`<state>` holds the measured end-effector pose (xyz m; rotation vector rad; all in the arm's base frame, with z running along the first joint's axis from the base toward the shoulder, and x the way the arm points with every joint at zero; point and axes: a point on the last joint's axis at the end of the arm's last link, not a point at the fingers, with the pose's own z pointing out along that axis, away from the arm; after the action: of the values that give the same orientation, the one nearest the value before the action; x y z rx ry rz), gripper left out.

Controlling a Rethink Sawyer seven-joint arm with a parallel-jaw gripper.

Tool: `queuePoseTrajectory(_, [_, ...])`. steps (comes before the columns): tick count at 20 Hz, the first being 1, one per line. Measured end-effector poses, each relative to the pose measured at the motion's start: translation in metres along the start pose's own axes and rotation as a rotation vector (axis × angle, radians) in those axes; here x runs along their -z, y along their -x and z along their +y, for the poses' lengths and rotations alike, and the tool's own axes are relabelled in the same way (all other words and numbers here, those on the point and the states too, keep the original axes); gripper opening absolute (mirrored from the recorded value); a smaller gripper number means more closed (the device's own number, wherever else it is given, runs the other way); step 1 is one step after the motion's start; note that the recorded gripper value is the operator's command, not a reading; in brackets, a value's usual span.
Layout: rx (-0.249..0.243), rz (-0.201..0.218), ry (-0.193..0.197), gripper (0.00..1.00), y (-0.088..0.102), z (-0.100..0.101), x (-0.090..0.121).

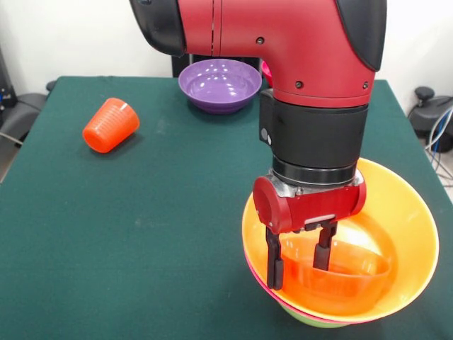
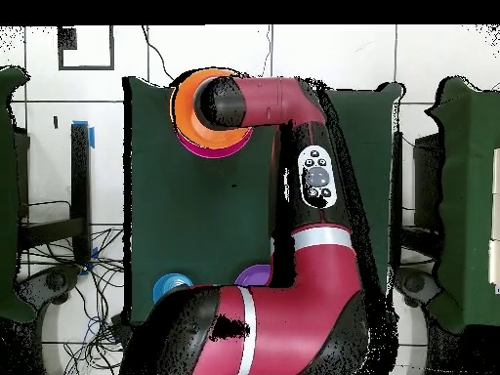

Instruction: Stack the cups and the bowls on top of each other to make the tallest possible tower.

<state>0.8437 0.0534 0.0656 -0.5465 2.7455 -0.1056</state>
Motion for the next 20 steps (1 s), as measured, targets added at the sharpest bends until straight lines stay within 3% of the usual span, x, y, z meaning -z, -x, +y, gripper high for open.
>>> queuePoseTrajectory(16, [-0.016, -0.001, 0.008, 1.0, 0.0022, 0.001, 0.0022])
queuePoseTrajectory(17, [-0.024, -0.002, 0.012, 0.0, 0.0033, 0.0012, 0.0033])
queuePoseTrajectory(20, [-0.031, -0.002, 0.015, 0.0, 0.0041, 0.0009, 0.0046])
